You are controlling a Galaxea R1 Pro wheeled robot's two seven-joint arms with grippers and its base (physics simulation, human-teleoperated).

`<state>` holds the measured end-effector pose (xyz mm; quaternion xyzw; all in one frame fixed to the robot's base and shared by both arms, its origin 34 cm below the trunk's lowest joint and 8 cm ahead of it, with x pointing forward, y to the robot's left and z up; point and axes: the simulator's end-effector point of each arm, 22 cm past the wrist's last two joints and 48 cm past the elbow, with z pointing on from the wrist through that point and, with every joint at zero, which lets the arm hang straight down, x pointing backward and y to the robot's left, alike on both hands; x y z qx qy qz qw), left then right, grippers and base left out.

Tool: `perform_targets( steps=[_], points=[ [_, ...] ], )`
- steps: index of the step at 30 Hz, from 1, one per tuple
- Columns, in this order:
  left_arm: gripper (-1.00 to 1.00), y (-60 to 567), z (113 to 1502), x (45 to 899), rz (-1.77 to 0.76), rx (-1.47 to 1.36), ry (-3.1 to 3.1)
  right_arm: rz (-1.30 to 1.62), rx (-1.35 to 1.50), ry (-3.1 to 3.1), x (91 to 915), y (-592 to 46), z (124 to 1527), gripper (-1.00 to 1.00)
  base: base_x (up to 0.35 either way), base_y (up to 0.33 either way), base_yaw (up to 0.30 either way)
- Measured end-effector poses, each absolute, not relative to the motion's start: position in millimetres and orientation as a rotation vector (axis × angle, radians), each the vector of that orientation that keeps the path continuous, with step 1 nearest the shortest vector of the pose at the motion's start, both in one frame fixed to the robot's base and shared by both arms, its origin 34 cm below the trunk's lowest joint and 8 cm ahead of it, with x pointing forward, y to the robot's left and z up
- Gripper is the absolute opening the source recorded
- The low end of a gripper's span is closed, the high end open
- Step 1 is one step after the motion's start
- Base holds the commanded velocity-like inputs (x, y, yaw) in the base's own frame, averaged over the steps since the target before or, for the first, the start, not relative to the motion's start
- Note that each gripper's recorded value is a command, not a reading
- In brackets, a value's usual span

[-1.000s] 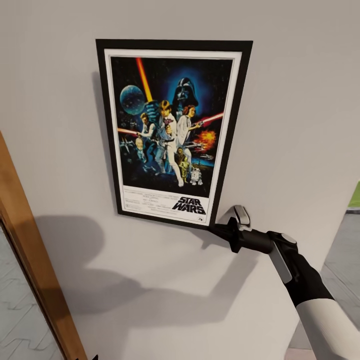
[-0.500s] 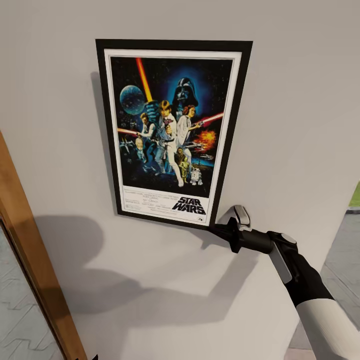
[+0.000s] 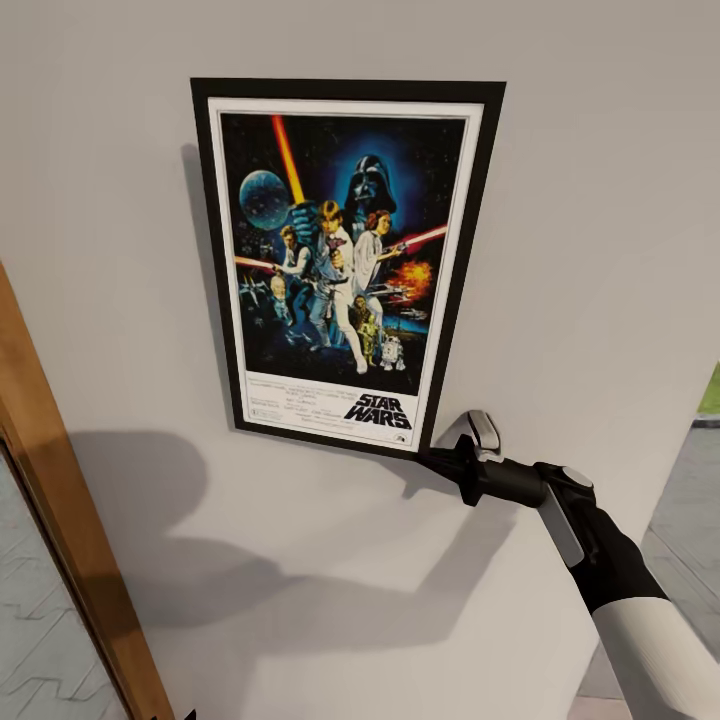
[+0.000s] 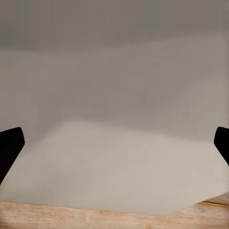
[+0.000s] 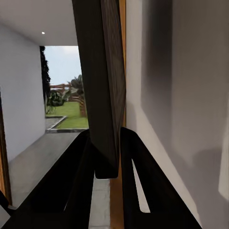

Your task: Pick up the poster from the kitchen countertop and hang it on one of the wall nails in the kitchen.

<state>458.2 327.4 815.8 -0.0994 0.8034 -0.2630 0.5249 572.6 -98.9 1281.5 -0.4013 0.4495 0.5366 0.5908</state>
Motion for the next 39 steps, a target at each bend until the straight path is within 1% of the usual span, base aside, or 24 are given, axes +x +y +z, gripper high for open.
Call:
perform_targets(
  steps=[39],
  points=[
    [1.00, 328.4, 816.3, 459.0, -0.625, -0.233, 1.920, 1.248, -0.932, 1.035, 572.8, -99.5, 1283.5, -1.00, 0.000, 0.000, 0.000]
  ],
)
